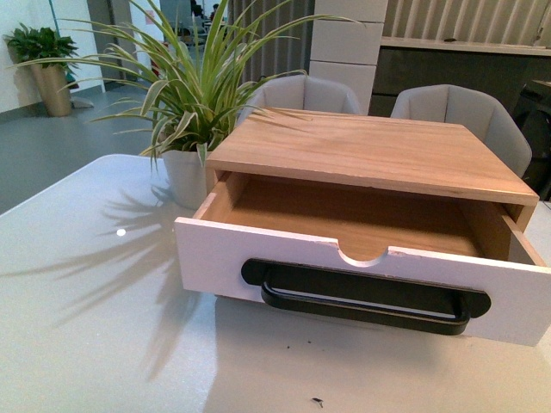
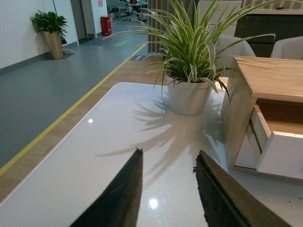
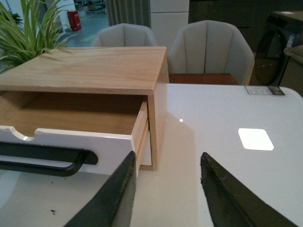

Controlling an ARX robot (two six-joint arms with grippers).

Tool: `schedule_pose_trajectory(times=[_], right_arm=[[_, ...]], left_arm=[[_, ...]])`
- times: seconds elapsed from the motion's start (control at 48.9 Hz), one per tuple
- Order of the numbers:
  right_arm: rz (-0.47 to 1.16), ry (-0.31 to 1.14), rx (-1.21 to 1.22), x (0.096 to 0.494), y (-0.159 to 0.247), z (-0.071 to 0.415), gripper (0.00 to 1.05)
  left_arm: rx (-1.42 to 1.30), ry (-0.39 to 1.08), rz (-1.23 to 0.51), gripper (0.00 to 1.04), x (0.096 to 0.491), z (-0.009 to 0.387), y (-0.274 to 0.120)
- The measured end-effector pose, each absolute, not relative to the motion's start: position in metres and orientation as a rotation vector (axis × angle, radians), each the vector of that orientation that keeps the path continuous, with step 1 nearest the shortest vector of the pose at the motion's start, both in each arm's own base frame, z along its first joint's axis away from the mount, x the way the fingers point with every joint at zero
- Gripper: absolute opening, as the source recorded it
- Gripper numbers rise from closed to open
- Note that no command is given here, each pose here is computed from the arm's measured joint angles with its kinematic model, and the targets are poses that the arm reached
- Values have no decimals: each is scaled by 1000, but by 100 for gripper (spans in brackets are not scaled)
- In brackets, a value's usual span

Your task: Pull drawer

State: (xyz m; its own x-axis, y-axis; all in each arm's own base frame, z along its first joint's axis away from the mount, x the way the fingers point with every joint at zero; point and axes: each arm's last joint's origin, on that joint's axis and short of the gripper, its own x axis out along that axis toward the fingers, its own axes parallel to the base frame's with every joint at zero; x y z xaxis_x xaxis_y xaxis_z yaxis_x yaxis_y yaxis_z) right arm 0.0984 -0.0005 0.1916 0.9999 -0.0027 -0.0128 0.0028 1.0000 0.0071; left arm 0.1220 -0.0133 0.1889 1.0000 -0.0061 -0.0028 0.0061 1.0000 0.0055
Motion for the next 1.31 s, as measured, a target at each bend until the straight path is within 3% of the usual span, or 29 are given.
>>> schedule_pose_trajectory(times=[0.164,1.105,1.249,1.31], right_arm=[[-5,10,6,98,0,183,1],[-2,-22,4,96,0,173,2],[-2,-22,3,96,0,173,21],[-2,-22,3,96,0,173,35]], left_arm=[[3,2,3,3,117,182,-1],[2,-8,-4,3,97,168,0],[1,-8,-4,22,97,168,0],[1,-8,-4,36,97,168,0]])
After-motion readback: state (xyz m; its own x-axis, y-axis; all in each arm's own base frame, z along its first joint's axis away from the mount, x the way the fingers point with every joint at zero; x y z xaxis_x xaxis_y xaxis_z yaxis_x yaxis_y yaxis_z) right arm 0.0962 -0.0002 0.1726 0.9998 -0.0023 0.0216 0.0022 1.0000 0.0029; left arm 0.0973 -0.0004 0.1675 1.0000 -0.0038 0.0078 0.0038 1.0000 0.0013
